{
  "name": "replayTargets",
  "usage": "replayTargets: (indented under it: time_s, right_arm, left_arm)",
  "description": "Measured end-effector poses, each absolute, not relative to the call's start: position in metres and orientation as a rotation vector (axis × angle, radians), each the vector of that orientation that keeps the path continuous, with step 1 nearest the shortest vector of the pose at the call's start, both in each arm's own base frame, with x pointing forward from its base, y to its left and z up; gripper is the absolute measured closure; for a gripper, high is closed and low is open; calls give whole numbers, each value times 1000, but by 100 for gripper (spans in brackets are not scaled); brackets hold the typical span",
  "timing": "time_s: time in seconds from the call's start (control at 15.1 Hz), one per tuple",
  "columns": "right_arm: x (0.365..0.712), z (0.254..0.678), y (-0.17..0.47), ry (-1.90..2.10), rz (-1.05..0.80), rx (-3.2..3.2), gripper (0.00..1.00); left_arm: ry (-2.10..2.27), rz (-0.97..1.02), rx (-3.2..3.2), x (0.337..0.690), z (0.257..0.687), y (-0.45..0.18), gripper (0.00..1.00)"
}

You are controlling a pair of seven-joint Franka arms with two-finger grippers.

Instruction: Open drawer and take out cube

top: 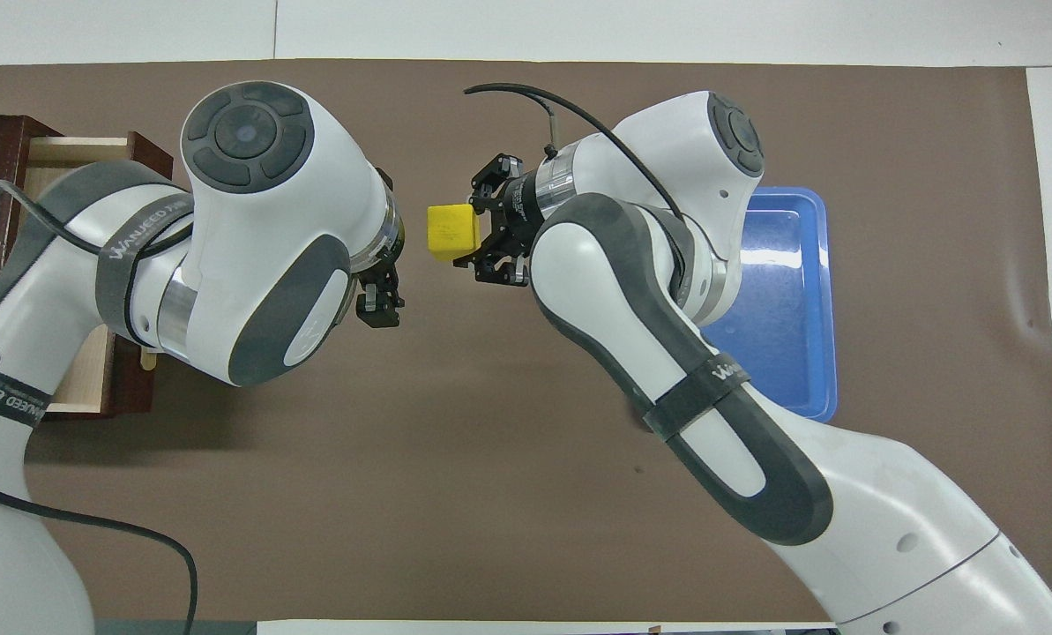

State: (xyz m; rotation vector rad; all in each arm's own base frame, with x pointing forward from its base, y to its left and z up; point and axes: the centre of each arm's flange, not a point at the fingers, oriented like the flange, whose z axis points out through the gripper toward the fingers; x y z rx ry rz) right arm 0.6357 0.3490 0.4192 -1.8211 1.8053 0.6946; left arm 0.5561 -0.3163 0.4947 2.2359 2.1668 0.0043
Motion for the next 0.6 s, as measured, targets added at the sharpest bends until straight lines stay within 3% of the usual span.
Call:
replayTargets:
  time_s: [0.27,0.6]
  right_arm:
    - [665,407,261,1819,715,-1851,45]
    - [683,372,106,1809,706,-1844,45]
  left_arm:
    - [2114,20,2285,565,497,-298,0]
    - [2051,113,2400,598,492,-219,0]
